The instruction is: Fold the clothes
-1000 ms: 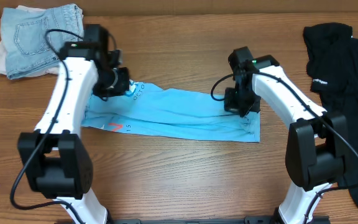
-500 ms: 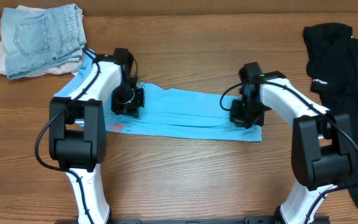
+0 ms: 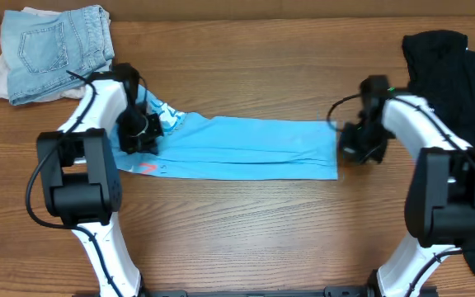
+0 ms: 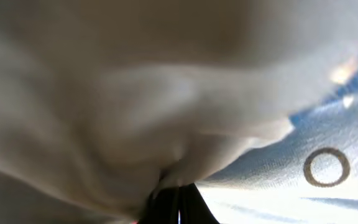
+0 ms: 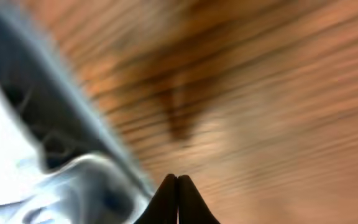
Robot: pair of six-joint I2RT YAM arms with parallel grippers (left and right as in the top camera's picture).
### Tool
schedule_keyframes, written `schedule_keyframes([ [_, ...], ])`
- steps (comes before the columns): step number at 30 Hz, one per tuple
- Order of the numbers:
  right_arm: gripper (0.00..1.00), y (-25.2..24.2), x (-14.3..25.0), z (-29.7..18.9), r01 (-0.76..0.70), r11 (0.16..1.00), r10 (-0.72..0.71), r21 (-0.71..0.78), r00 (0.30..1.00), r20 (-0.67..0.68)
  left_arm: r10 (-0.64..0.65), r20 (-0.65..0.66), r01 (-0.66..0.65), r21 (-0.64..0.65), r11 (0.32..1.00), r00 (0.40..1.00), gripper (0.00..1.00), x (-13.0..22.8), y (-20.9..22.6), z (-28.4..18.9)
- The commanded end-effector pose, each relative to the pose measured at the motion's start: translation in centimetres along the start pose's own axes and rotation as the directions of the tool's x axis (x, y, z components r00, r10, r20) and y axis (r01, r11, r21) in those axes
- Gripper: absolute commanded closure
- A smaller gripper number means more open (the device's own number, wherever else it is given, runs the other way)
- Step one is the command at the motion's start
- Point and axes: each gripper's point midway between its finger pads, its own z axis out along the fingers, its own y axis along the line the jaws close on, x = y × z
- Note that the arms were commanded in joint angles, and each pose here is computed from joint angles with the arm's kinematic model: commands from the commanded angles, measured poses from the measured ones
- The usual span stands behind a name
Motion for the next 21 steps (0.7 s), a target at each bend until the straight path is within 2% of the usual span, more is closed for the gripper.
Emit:
schedule_keyframes([
  [1, 0.96, 0.0, -3.2, -4.5, -0.026, 1.0, 0.026, -0.004, 0.992, 0.125, 0.004, 0.093, -0.001, -0.031, 1.0, 0.996, 0.96, -1.5, -0.2, -2.9],
  [3, 0.93, 0.2, -3.9, -6.6, -0.001, 1.0, 0.003, -0.016, 0.987, 0.16, 0.03, 0.15, -0.028, -0.018, 0.999, 0.988, 0.96, -1.8, -1.3, -5.0],
  [5, 0.63, 0.1, -4.4, -7.9, 0.013, 1.0, -0.008, -0.025, 0.983, 0.184, 0.053, 0.212, -0.054, -0.004, 0.999, 0.976, 0.95, -2.0, -2.4, -7.1],
  [6, 0.54, 0.1, -4.5, -8.2, 0.011, 0.999, -0.005, -0.034, 0.983, 0.185, 0.064, 0.242, -0.066, 0.003, 0.998, 0.968, 0.82, -2.1, -2.9, -7.9],
  [7, 0.46, 0.2, -4.5, -8.2, 0.019, 0.999, -0.01, -0.043, 0.983, 0.181, 0.069, 0.259, -0.073, 0.007, 0.997, 0.963, 0.59, -2.1, -3.2, -8.4],
  [8, 0.32, 0.3, -4.3, -8.0, 0.04, 0.998, -0.03, -0.053, 0.985, 0.171, 0.075, 0.274, -0.081, 0.011, 0.997, 0.959, 0.28, -2.1, -3.5, -8.8],
  [9, 0.18, 0.5, -4.1, -7.7, 0.061, 0.996, -0.051, -0.064, 0.986, 0.157, 0.076, 0.277, -0.082, 0.012, 0.997, 0.958, 0.08, -2.1, -3.6, -8.9],
  [10, 0.1, 0.8, -3.7, -7.3, 0.081, 0.994, -0.069, -0.079, 0.987, 0.143, 0.075, 0.277, -0.082, 0.012, 0.997, 0.958, 0.0, -2.1, -3.6, -8.9],
  [12, 0.0, 1.7, -2.8, -6.4, 0.128, 0.982, -0.113, -0.139, 0.988, 0.108, 0.075, 0.264, -0.08, 0.008, 0.997, 0.962, 0.0, -2.0, -3.4, -8.6],
  [21, 0.0, 3.3, 0.6, -1.6, 0.208, 0.924, -0.214, -0.32, 0.977, 0.016, 0.072, 0.228, -0.073, -0.001, 0.997, 0.971, 0.0, -1.4, -3.1, -8.0],
])
